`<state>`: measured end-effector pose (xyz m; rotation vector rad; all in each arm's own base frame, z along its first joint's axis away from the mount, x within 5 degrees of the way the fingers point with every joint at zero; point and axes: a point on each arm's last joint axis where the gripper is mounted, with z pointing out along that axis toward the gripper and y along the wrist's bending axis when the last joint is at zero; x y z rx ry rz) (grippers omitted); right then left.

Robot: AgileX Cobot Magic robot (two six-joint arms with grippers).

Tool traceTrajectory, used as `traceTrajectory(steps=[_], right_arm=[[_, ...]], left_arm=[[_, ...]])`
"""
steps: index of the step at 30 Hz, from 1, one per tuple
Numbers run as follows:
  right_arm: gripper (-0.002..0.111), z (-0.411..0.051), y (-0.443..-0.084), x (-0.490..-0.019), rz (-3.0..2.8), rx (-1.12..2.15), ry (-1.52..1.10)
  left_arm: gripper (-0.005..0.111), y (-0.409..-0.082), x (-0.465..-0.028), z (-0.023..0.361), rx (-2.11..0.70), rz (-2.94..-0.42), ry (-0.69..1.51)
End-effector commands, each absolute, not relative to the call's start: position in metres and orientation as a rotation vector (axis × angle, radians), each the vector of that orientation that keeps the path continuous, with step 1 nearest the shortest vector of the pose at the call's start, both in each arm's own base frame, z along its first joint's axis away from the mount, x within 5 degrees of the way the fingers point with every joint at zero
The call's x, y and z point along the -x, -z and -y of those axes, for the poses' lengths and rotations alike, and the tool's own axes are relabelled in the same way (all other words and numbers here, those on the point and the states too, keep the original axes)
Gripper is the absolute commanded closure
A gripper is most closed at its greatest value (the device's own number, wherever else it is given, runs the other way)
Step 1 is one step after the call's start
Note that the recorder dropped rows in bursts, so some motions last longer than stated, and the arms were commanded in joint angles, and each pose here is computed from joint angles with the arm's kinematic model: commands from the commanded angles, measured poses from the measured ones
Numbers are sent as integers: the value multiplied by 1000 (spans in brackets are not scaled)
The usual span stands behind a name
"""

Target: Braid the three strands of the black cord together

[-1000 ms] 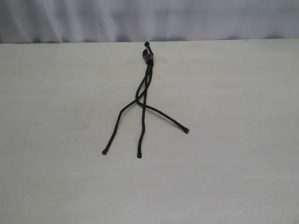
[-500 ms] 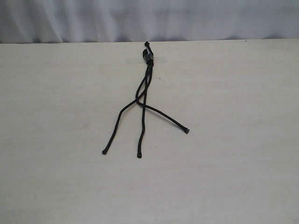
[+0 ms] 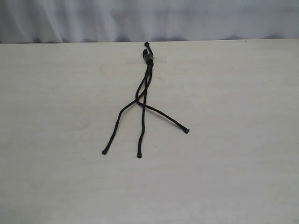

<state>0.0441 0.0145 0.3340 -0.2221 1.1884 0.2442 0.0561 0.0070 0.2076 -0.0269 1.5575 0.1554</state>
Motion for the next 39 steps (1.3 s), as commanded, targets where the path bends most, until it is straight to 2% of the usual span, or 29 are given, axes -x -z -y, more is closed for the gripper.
traceTrajectory(steps=[1, 20, 39], right_arm=[[104, -14, -334, -43, -1179, 216, -243], [104, -14, -334, -43, -1179, 216, -243], [104, -14, -334, -43, -1179, 216, -243]], left_arm=[[107, -206, -56, -7, 75, -1560, -101], [107, -194, -55, -7, 67, -1691, -109], [107, -195, -55, -7, 36, -1690, -137]])
